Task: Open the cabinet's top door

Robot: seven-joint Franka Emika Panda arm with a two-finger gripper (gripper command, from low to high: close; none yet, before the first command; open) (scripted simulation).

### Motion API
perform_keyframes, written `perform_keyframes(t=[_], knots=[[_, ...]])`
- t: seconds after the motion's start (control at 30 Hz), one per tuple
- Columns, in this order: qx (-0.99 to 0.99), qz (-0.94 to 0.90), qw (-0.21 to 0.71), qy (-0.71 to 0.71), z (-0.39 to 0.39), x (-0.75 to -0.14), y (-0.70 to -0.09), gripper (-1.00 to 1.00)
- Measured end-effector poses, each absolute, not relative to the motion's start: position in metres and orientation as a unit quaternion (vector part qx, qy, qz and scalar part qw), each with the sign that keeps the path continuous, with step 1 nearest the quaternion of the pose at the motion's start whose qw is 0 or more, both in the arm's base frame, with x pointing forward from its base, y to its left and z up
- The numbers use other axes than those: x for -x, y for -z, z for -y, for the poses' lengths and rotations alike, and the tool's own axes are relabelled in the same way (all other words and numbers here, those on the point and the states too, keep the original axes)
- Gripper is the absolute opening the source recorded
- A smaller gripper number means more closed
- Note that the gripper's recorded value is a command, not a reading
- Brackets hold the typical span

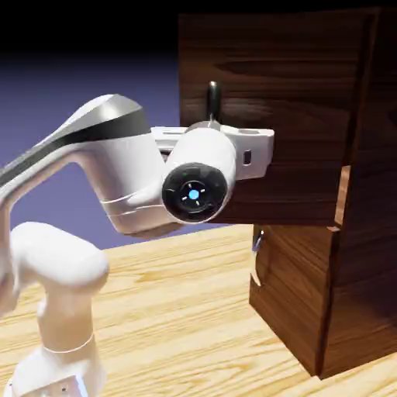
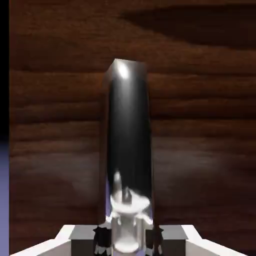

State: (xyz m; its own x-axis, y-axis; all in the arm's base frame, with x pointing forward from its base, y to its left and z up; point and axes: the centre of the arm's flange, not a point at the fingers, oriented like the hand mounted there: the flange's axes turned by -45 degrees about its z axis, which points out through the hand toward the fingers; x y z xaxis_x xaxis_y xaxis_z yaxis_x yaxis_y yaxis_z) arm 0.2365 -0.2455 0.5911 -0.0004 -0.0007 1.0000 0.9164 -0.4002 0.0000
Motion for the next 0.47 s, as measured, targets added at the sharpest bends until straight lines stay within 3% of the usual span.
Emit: perform_keyframes(t=[0.4, 0.43, 0.47], knots=[[0.519, 0.481, 0.481, 0.519, 0.334, -0.264, -0.591, -1.0], [0.516, 0.484, 0.484, 0.516, 0.336, -0.266, -0.591, 1.0], [0.516, 0.483, 0.483, 0.516, 0.336, -0.266, -0.591, 1.0]])
